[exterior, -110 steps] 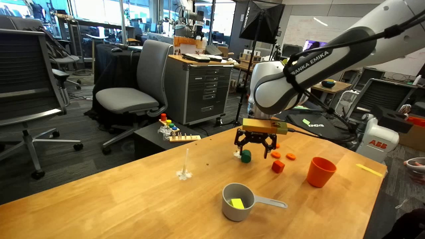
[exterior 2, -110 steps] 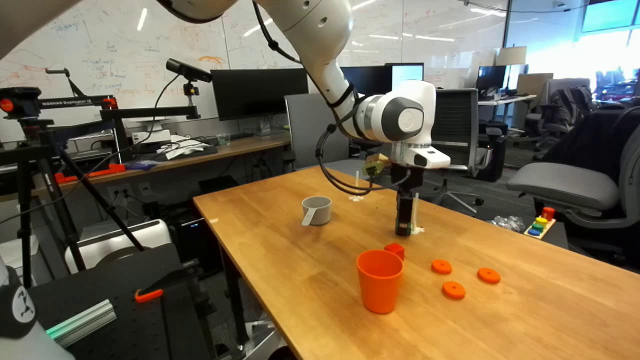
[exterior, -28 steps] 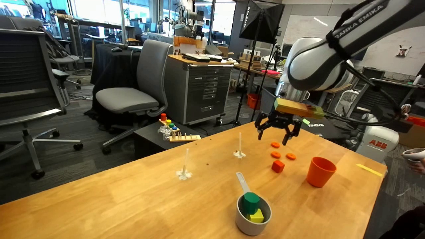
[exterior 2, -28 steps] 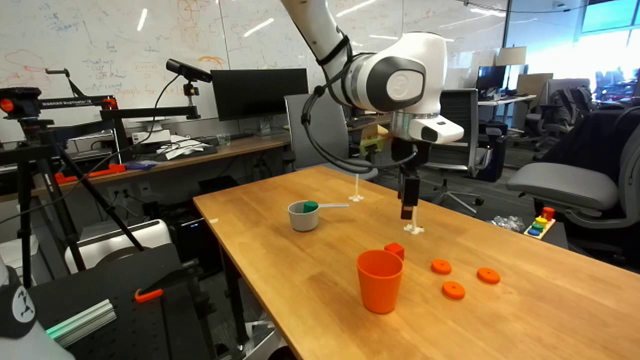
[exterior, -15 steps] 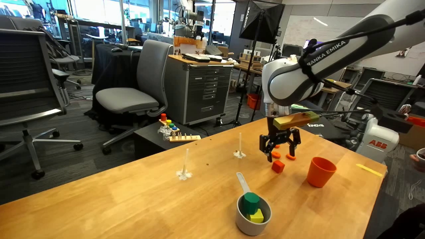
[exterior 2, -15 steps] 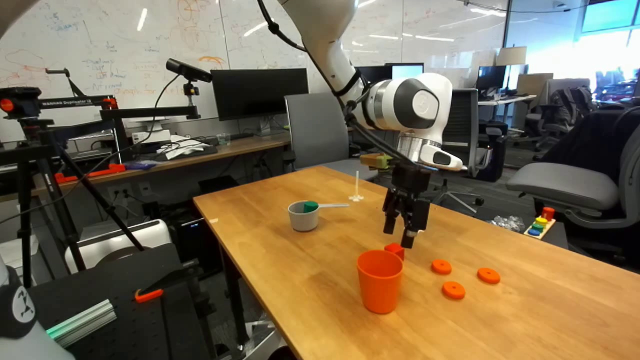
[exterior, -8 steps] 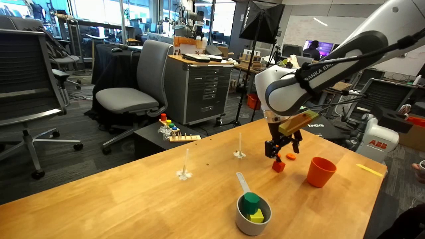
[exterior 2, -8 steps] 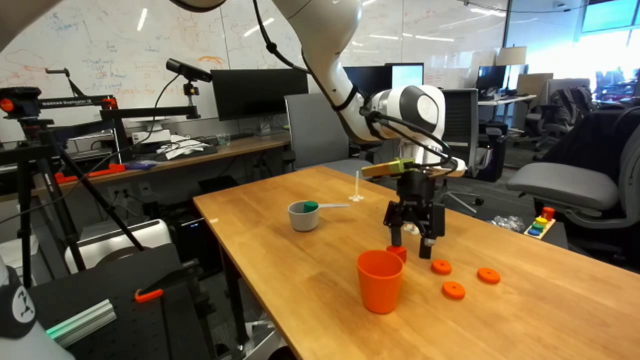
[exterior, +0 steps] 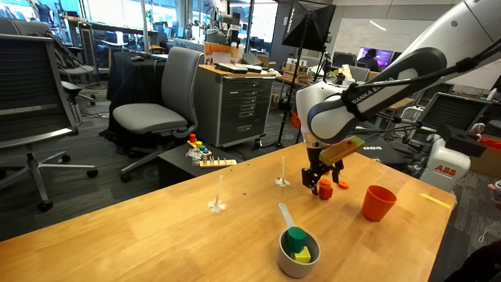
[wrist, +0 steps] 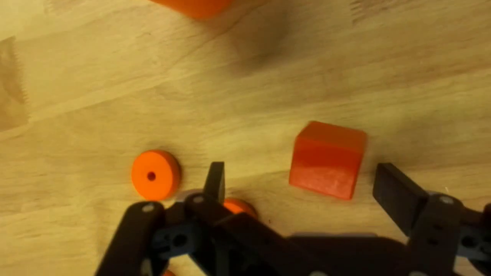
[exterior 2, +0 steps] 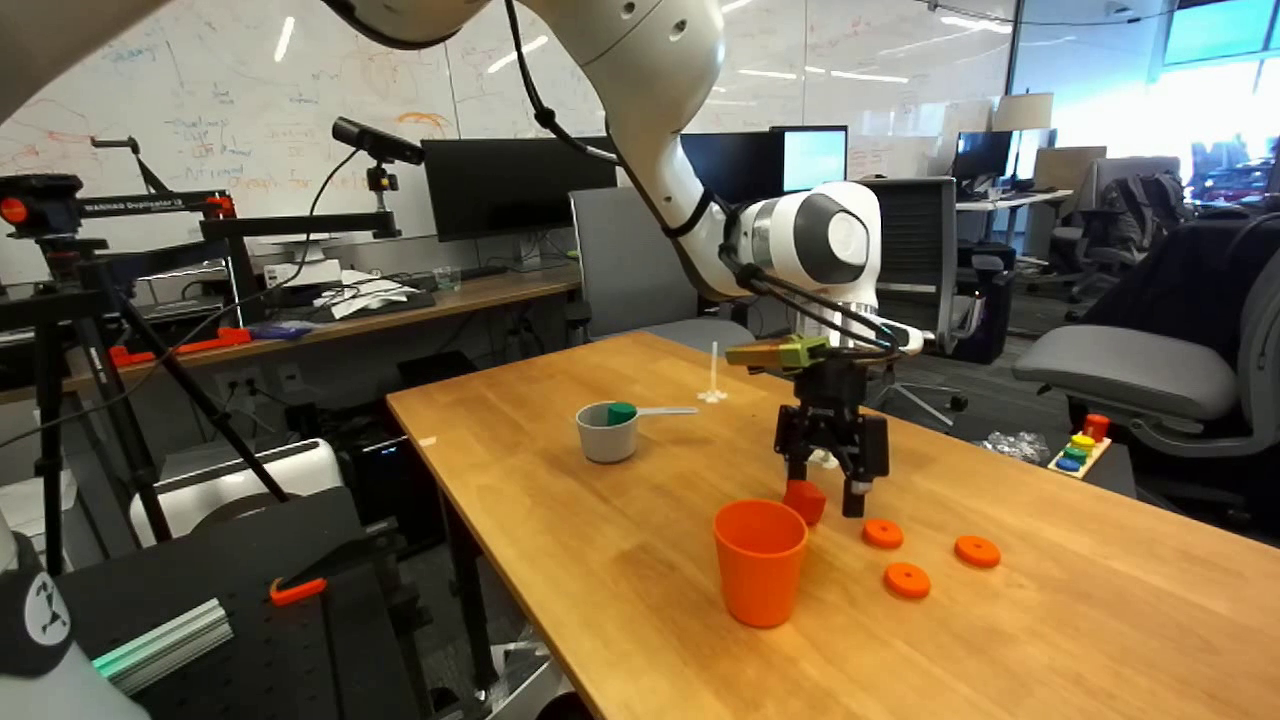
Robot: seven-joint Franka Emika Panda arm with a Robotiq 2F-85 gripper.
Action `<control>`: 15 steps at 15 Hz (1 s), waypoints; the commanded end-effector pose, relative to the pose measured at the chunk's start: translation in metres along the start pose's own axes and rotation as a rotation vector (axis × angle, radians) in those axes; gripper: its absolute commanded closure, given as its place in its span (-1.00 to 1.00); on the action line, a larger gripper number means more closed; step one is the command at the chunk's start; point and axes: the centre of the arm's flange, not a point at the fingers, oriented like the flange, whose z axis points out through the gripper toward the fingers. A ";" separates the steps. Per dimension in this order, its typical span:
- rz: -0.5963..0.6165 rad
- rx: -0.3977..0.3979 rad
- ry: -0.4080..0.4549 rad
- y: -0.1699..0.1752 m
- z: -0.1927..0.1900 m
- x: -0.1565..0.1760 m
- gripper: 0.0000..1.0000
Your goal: Put the yellow, green and the orange blocks inside the grey measuring cup
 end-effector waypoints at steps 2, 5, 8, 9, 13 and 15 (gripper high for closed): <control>-0.011 0.053 0.037 -0.012 -0.011 0.002 -1.00; -0.001 0.098 0.049 -0.014 -0.015 -0.002 -1.00; 0.018 0.144 0.040 -0.012 -0.013 -0.002 -1.00; 0.026 0.157 0.031 -0.011 -0.012 -0.001 -1.00; 0.075 0.207 -0.021 0.001 -0.005 -0.006 -1.00; 0.092 0.221 -0.037 0.007 -0.001 -0.009 -1.00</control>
